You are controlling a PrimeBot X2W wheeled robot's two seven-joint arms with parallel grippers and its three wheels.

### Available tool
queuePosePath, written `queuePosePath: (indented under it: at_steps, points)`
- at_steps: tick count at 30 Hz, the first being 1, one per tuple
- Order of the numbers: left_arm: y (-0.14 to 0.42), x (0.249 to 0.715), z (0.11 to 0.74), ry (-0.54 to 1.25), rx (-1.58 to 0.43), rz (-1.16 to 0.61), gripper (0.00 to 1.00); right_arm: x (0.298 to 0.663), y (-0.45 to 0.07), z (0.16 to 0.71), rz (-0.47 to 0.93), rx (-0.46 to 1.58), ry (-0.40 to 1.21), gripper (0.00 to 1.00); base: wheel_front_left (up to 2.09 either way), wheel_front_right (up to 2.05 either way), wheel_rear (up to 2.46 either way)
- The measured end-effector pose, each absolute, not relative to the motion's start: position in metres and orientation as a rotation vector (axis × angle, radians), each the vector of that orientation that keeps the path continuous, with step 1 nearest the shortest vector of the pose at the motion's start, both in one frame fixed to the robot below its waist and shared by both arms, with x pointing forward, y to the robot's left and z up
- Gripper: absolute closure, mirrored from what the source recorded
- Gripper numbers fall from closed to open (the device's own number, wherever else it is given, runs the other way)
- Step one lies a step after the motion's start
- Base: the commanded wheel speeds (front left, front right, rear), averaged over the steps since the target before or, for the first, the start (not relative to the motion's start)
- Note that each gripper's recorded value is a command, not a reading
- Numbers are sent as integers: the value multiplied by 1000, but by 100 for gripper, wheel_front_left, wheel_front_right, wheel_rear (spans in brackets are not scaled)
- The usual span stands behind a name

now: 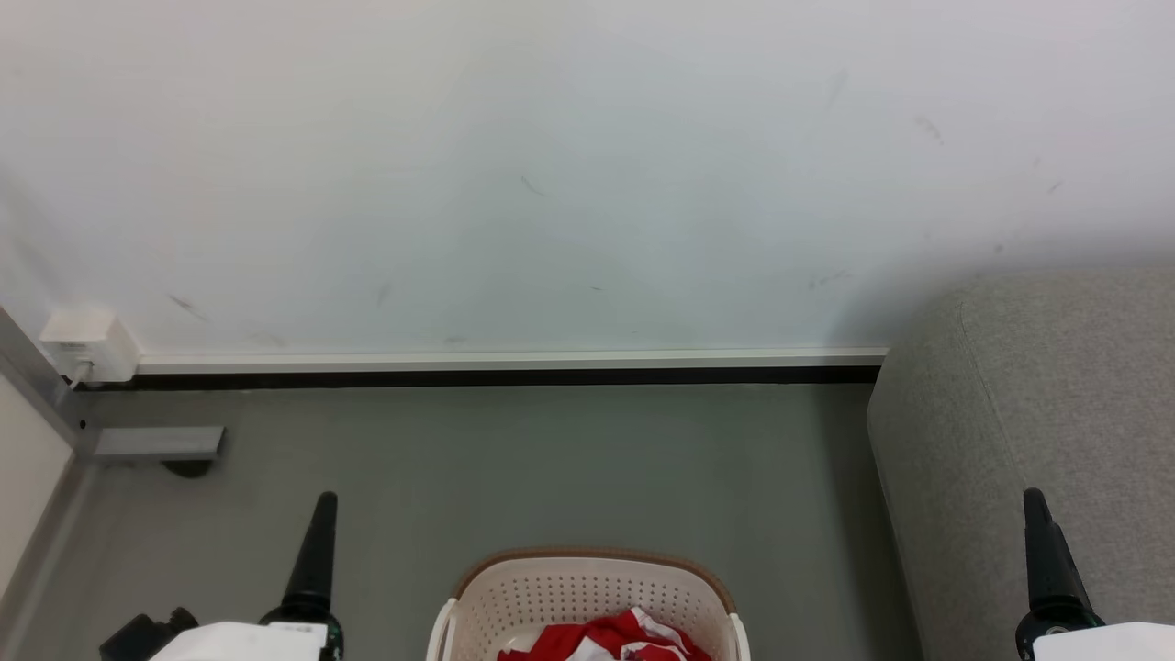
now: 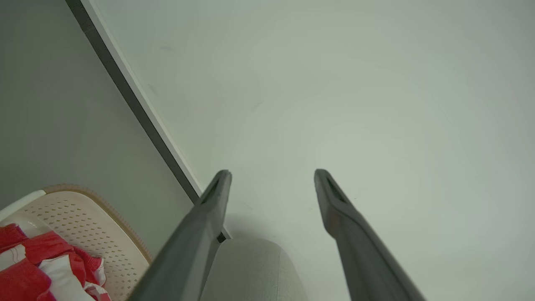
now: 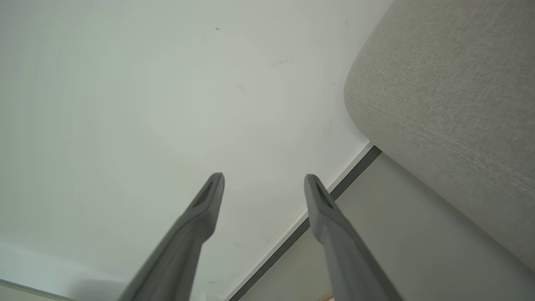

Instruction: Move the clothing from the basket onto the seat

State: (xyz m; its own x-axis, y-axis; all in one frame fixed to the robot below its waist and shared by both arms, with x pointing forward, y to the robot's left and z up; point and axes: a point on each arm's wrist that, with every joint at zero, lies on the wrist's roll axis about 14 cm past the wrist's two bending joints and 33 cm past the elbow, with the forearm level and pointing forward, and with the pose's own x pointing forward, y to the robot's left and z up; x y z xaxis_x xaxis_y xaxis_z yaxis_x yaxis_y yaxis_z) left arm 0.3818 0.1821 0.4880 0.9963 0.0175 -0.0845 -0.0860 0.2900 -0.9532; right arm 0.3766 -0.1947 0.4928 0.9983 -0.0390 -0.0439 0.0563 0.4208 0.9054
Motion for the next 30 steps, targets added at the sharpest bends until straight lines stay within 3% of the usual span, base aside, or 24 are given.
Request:
queuePosePath:
  at_steps: [30]
  points:
    - [149,381,482,107,-646,4,0,372,-169,496,41,572,19,0,0,0,0]
